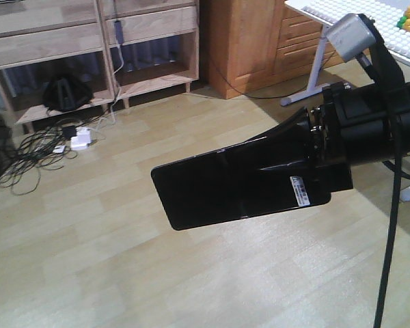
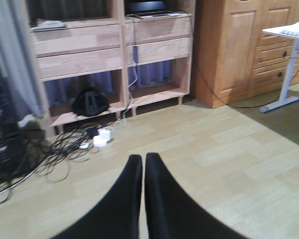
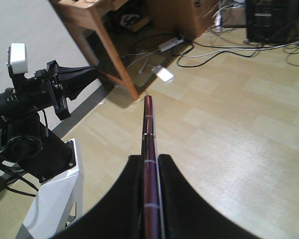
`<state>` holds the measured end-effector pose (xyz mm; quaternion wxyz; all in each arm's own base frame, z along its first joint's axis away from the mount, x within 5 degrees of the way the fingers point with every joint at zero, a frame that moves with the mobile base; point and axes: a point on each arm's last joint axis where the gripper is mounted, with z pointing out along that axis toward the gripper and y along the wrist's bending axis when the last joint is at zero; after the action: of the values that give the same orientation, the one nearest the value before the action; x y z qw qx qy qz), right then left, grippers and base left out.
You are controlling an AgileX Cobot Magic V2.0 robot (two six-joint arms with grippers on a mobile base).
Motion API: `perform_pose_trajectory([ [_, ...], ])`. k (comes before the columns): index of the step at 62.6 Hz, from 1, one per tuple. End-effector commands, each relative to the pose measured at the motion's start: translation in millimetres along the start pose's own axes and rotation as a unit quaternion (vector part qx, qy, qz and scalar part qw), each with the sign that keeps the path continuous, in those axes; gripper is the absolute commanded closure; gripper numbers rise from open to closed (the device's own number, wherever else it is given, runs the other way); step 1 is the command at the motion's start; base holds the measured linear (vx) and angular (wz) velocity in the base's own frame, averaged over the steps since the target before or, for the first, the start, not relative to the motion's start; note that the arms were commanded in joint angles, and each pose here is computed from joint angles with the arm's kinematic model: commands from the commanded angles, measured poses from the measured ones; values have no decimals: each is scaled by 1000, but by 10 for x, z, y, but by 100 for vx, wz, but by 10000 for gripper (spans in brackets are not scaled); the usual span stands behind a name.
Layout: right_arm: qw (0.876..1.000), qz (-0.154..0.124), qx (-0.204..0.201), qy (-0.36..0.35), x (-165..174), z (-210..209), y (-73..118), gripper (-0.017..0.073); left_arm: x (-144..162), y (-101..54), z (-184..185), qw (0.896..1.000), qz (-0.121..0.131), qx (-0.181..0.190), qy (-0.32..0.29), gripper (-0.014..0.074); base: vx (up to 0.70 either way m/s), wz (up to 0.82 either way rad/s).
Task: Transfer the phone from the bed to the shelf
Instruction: 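Hold the phone raised while the base drives to the wooden shelf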
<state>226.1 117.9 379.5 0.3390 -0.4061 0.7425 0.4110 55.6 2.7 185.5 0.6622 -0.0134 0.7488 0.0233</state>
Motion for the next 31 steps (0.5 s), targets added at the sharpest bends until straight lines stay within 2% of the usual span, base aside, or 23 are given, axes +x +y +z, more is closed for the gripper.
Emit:
perform_pose_trajectory([
  [1, 999, -11, -37, -33, -117, -94, 188, 561, -43, 2, -3, 999, -5, -1, -35, 592, 44, -26],
  [31, 999, -11, -37, -33, -117, -94, 188, 561, -43, 2, -3, 999, -5, -1, -35, 592, 45, -15],
])
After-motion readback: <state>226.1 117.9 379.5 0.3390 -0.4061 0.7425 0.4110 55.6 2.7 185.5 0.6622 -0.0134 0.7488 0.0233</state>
